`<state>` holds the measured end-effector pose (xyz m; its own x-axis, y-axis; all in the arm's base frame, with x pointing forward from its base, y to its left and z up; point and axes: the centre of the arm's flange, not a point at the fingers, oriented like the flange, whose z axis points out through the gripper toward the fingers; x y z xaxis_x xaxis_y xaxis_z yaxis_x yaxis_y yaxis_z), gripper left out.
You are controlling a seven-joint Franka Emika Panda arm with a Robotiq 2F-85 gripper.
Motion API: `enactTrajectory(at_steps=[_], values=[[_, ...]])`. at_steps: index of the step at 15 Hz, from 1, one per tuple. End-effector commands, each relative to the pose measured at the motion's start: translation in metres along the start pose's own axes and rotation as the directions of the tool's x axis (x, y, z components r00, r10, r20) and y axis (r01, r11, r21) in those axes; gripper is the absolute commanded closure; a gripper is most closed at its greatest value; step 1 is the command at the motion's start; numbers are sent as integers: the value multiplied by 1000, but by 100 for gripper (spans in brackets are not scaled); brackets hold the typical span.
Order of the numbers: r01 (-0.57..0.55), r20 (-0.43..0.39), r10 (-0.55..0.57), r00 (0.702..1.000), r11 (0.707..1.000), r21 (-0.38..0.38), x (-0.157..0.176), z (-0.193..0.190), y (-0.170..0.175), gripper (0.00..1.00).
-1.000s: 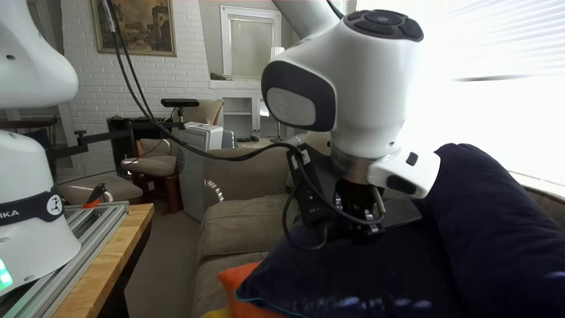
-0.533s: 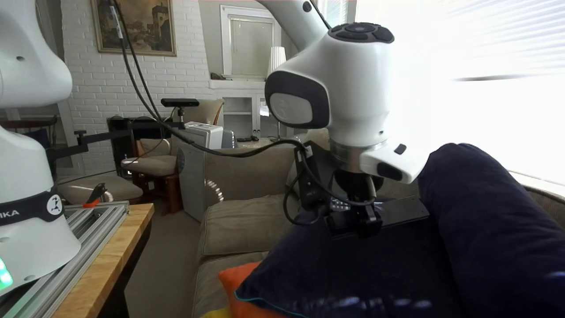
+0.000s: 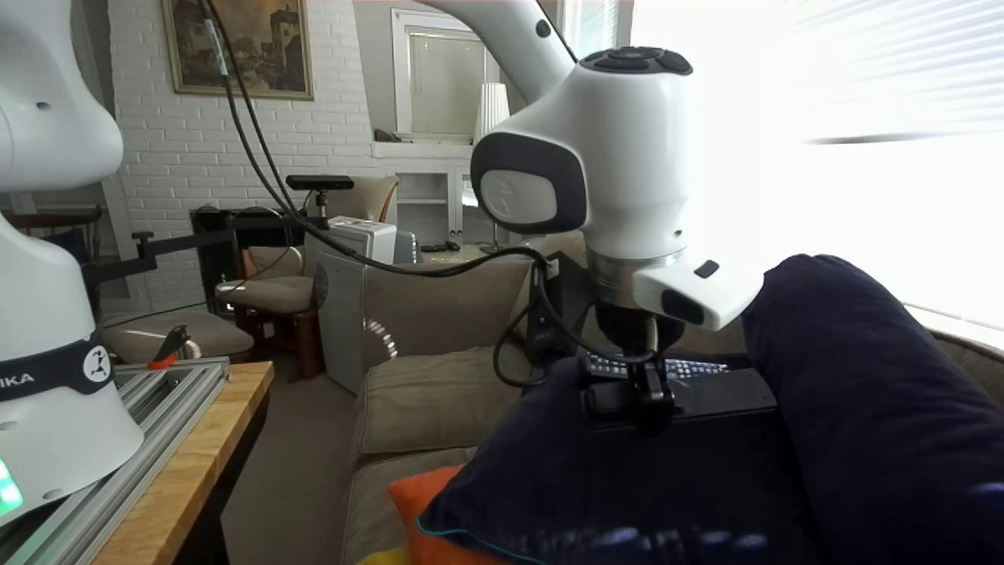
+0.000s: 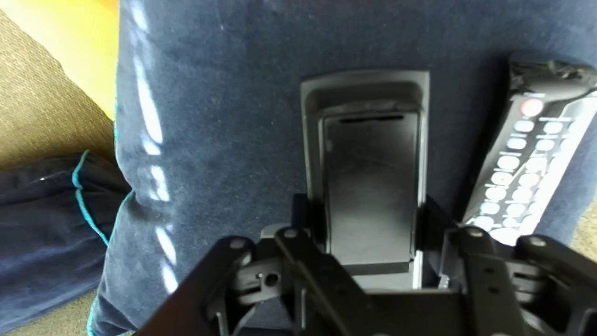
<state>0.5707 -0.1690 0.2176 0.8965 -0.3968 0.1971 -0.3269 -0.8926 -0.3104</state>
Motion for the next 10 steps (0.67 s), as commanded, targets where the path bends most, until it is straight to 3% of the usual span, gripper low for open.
enactTrajectory(at_steps=[1,10], values=[[-65,2,65,998,996,-53,4,0,1,67],[-92,9,93,996,994,-56,4,17,-7,67]])
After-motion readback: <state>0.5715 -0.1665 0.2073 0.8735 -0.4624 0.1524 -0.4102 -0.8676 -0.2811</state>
